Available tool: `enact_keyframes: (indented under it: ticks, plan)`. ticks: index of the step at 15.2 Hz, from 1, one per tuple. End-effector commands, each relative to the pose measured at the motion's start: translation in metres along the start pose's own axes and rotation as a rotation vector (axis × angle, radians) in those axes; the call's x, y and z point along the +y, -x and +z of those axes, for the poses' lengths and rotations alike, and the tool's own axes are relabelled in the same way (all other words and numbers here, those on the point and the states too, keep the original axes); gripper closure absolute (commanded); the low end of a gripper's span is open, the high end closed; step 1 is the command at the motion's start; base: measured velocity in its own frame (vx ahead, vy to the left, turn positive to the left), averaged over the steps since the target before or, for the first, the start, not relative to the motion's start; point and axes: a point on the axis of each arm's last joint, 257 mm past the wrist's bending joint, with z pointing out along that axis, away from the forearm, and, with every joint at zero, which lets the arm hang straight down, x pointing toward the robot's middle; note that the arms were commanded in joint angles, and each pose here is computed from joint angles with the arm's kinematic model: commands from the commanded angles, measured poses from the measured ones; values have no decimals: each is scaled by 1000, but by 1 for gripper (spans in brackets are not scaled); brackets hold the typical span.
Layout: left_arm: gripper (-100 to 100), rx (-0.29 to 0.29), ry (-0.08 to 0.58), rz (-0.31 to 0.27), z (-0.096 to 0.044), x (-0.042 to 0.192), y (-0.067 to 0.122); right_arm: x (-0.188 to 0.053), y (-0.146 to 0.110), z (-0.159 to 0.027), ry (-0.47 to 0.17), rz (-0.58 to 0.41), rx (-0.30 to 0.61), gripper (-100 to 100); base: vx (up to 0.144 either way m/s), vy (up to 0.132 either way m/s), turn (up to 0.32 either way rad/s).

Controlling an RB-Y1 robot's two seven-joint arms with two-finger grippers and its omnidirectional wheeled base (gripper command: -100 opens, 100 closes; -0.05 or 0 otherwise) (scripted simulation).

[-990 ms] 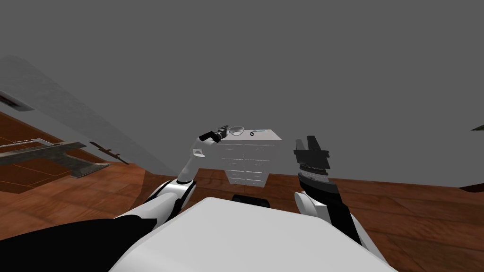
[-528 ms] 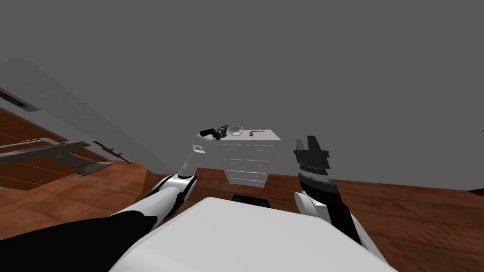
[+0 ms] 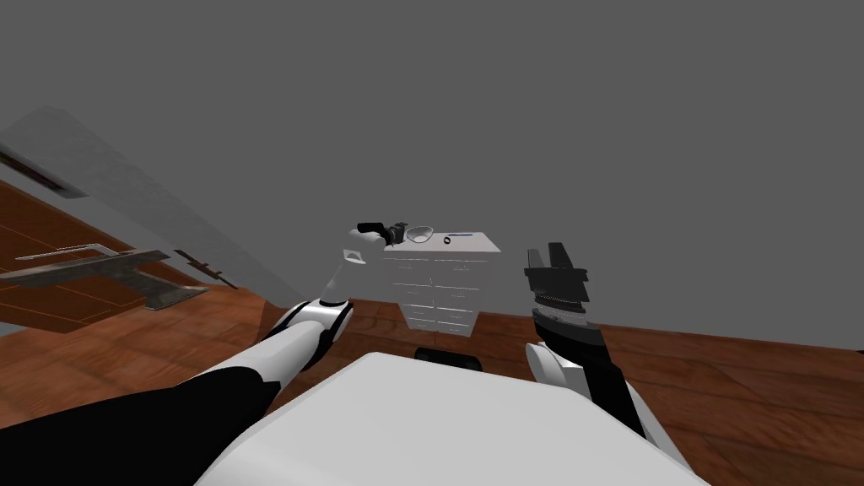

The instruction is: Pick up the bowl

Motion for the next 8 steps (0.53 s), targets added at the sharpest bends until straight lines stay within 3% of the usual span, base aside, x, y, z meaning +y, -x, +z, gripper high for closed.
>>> enact_keyframes:
  ticks: [1, 3, 8]
  plan:
    - [-100, 3, 44, -3, 0, 7, 1, 0, 0, 0, 0, 0, 0, 0, 14, -34, 13]
    - [-100, 10, 63, -11, 1, -1, 4, 0, 0, 0, 0, 0, 0, 0, 14, -25, 10]
    - [-100, 18, 144, -19, 0, 7, 7, 0, 0, 0, 0, 0, 0, 0, 16, -35, 20]
